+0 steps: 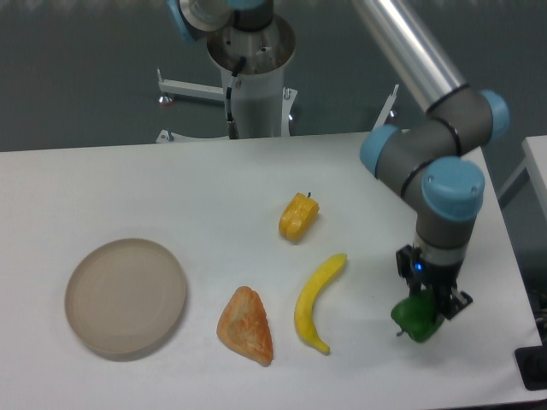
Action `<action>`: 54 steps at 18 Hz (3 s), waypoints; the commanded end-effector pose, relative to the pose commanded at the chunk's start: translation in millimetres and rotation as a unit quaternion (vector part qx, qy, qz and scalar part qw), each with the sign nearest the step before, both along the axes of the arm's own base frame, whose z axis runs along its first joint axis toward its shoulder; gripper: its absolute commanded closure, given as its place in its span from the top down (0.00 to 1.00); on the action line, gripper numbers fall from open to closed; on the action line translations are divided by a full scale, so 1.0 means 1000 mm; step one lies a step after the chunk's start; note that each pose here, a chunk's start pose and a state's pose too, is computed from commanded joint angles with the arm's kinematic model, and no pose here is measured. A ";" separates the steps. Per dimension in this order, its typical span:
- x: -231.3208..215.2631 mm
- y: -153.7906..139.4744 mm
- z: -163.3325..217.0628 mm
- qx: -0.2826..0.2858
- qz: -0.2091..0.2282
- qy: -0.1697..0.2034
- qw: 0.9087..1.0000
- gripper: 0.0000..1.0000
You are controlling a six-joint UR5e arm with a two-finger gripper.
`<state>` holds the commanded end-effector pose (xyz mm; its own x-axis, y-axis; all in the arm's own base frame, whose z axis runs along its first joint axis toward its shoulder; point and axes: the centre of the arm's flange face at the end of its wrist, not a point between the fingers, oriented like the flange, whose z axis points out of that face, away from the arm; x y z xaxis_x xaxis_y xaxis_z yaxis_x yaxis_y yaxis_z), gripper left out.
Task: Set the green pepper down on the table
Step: 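Carry the held green pepper up and toward the yellow pepper, then lower the green pepper onto the table beside the yellow pepper, then open the gripper and lift it away from the green pepper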
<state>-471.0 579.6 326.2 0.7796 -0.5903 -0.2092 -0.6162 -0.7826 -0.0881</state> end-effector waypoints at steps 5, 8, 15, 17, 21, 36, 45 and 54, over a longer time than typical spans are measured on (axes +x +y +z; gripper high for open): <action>0.001 -0.049 -0.011 -0.020 -0.007 -0.019 1.000 0.44; 0.015 -0.064 -0.024 -0.034 -0.003 -0.034 0.999 0.44; 0.036 -0.098 -0.057 -0.077 0.067 -0.132 0.986 0.44; 0.038 -0.100 -0.056 -0.081 0.081 -0.142 0.983 0.44; 0.035 -0.105 -0.061 -0.059 0.091 -0.169 0.980 0.44; 0.032 -0.097 -0.056 -0.043 0.088 -0.167 0.981 1.00; 0.018 -0.047 -0.010 0.031 0.054 -0.066 0.996 1.00; 0.018 0.017 0.009 -0.007 0.039 0.030 0.999 1.00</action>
<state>-453.2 596.9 335.3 0.8097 -0.5316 -0.2485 -0.5571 -0.8295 -0.0408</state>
